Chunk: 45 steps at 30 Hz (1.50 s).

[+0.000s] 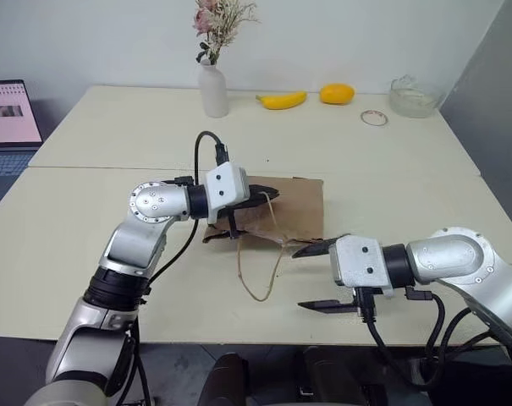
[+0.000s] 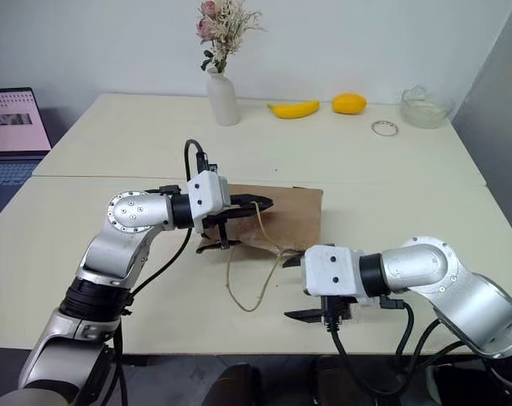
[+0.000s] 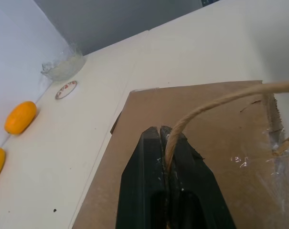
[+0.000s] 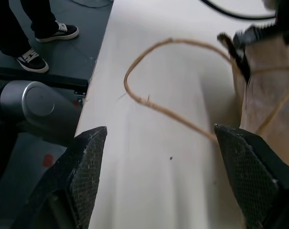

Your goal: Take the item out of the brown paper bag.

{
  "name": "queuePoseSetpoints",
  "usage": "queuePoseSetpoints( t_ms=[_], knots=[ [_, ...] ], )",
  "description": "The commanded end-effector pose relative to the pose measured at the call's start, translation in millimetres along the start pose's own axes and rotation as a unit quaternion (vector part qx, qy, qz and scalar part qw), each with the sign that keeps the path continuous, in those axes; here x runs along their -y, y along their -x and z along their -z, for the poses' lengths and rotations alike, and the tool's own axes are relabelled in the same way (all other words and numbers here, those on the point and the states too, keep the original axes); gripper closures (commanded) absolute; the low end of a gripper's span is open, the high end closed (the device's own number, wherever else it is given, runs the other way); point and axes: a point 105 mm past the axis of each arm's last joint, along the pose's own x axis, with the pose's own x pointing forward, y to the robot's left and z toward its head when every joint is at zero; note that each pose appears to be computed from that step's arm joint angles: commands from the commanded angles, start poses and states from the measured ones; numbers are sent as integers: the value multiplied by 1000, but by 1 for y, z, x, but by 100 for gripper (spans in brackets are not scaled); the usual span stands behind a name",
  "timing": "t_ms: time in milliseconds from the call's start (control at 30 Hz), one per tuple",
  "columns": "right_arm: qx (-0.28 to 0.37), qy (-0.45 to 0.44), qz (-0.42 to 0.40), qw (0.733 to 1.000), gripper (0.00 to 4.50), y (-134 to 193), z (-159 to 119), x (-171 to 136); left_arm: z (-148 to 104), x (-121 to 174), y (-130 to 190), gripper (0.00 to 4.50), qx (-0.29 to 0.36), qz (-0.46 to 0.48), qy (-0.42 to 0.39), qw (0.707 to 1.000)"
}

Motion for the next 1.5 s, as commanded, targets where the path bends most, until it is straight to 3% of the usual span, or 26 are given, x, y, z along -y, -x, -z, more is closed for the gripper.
queuePoseSetpoints(
  t_ms=[33,200,467,567,800,833,1500],
  knots=[
    [10,45,-17,999,74,-10,-10,6,-14,-8,0,448,12,-3,-34,999],
    [-19,92,-51,994,74,-34,5,4,-15,-8,2,448,10,-6,-37,999],
    [-32,164,-36,985,74,-59,10,12,-14,-9,3,448,10,-14,-35,999],
    [-51,188,-40,980,167,-63,19,11,-14,-12,2,450,9,-20,-34,999],
    [-75,191,-32,978,435,-68,39,7,-16,-20,2,450,15,-32,-28,999],
    [-77,189,-32,979,448,-69,42,5,-15,-21,2,450,15,-34,-27,999],
    [-185,225,-61,955,448,-72,98,-23,-35,-113,3,450,34,-200,83,976]
  ],
)
